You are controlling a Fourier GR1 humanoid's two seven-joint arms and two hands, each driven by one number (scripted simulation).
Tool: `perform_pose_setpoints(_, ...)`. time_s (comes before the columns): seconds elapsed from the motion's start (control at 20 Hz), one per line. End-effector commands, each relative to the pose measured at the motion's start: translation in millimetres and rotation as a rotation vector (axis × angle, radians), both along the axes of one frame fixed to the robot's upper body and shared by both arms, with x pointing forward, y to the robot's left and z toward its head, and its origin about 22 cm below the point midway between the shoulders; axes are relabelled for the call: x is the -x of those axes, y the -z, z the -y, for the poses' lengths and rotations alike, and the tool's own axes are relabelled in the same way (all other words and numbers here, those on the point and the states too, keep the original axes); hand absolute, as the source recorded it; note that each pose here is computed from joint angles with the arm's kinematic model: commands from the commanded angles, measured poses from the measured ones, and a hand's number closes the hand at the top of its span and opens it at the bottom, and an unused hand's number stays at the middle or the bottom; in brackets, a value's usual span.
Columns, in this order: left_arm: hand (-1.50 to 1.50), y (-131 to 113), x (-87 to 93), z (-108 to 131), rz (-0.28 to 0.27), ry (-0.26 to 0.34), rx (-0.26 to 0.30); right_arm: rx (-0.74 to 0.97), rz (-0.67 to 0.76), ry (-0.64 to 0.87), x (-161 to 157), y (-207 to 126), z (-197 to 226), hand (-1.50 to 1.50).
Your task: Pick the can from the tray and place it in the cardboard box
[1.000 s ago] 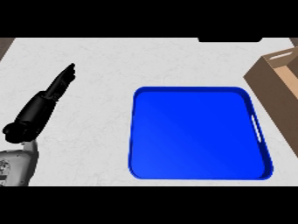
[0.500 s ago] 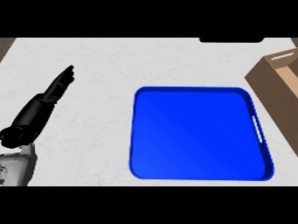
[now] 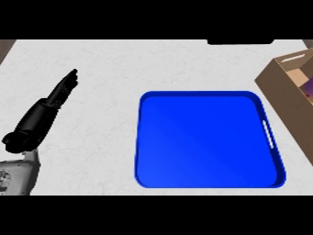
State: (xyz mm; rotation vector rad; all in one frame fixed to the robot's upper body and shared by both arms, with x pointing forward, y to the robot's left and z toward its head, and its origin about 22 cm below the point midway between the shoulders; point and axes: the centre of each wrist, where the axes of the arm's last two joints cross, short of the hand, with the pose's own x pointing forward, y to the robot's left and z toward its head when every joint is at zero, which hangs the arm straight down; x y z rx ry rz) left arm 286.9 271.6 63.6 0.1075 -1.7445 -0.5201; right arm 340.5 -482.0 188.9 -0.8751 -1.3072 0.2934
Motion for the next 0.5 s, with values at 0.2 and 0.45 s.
perform_pose_setpoints(0.2,0.00,2.5,3.0,-10.1,-0.001,-0.001,0.006,-0.457,0.416,0.242,38.0,10.2,48.7,-1.50)
perform_pose_setpoints(0.45,0.00,-6.4,2.7,-1.6,0.018,0.016,-0.022,-0.468,0.478,0.320,63.6,31.7,75.0,-1.50)
